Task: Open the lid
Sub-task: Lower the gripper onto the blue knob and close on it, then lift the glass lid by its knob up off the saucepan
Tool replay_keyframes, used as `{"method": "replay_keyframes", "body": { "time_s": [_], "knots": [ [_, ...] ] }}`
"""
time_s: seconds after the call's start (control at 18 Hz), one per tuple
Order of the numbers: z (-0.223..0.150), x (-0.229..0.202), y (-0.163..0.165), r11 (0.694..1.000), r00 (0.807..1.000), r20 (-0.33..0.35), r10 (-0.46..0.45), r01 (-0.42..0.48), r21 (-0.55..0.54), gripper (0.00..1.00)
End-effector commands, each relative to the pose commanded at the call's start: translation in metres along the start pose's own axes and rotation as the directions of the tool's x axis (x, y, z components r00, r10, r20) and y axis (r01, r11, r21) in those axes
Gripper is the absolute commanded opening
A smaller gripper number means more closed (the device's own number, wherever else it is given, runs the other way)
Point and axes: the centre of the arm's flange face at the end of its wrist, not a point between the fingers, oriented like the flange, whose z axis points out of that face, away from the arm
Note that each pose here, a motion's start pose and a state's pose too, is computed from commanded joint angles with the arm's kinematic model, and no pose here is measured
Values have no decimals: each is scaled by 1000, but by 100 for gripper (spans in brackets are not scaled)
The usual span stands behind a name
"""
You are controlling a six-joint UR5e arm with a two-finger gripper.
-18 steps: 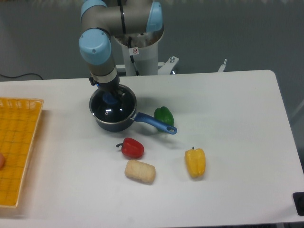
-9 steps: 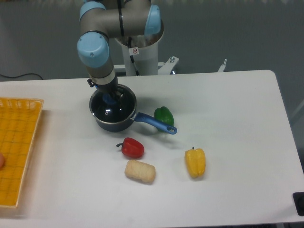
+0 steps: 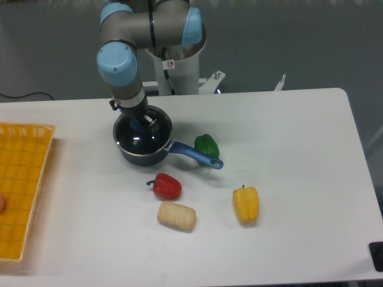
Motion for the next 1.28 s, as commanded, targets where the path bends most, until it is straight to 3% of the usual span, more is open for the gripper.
{"method": "replay_keyframes", "body": {
  "time_s": [0.61,0.83,1.28],
  "knots": [
    [-18,-10,-6,1000,1000,16,-16,16,14,60],
    [-37,-21,-6,1000,1000,9,-28,28,13,60],
    [-85,-59,-15,995,997,59,-47,42,92,58]
  ]
}}
